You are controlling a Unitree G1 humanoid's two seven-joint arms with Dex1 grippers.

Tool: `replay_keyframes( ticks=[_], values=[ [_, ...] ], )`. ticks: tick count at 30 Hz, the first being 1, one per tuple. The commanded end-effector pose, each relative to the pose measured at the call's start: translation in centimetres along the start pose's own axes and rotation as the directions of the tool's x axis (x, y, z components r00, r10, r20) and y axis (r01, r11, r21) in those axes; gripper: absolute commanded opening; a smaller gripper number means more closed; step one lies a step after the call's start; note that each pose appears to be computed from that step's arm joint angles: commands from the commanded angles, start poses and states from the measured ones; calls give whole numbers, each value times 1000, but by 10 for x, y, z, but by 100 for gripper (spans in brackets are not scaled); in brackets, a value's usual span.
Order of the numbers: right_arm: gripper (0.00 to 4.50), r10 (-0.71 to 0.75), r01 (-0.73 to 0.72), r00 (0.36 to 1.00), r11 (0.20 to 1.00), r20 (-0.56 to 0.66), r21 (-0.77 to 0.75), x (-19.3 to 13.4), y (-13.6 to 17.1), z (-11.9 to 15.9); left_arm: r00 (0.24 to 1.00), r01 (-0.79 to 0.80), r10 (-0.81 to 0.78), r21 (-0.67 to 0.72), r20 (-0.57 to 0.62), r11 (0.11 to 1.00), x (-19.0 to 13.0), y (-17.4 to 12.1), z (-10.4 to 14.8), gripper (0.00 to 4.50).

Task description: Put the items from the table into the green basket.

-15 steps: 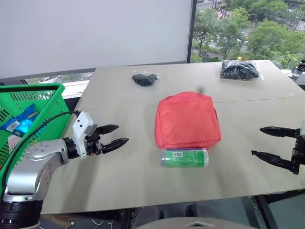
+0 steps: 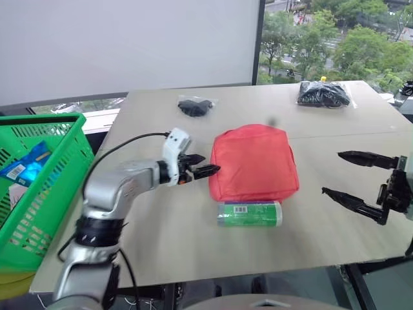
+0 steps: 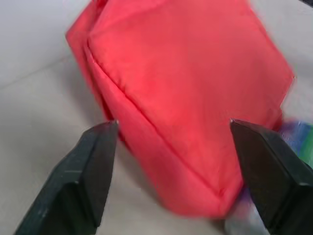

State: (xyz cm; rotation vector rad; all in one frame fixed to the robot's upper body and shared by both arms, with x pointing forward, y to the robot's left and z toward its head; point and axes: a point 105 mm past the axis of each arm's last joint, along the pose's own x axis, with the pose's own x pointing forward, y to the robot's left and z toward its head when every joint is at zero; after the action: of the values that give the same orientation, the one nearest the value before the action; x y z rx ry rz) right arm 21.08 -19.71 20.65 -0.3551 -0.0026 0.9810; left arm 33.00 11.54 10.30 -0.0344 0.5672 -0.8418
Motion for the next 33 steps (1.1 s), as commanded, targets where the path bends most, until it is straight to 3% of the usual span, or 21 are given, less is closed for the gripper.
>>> replay_keyframes(
  ticks=[1, 3, 6, 11, 12, 20, 24, 27, 33],
  values=[
    [450, 14, -12, 999, 999, 45, -35, 3, 5, 16, 994, -58, 62, 44, -93, 997, 27, 7, -8, 377],
    [450, 12, -10, 999, 999, 49, -35, 4, 6, 18, 989, -99, 107, 82, -100, 992, 39, 14, -9, 377],
    [450, 9, -7, 999, 999, 52, -31, 4, 10, 18, 995, -76, 80, 75, -66, 994, 50, 8, -5, 290],
    [450, 6, -5, 998, 1000, 58, -22, 5, 12, 17, 996, -91, 92, 40, -15, 995, 44, 11, -3, 36],
    [450, 6, -5, 998, 1000, 58, -20, 6, 12, 16, 995, -98, 99, 20, -2, 995, 42, 13, -2, 4],
    [450, 14, -13, 998, 1000, 68, -24, 11, 10, 12, 975, -27, 58, -143, 216, 989, 13, 11, 29, 4],
    [450, 20, -18, 997, 999, 72, -28, 13, 8, 11, 963, -44, 100, -219, 251, 975, -5, 23, 28, 4],
    [450, 27, -25, 997, 999, 75, -27, 14, 8, 10, 977, 25, 29, -245, 213, 969, -9, 14, 18, 89],
    [450, 47, -46, 996, 999, 71, -14, 14, 8, 9, 993, 59, -25, -304, 114, 951, 10, 10, -6, 353]
  ],
)
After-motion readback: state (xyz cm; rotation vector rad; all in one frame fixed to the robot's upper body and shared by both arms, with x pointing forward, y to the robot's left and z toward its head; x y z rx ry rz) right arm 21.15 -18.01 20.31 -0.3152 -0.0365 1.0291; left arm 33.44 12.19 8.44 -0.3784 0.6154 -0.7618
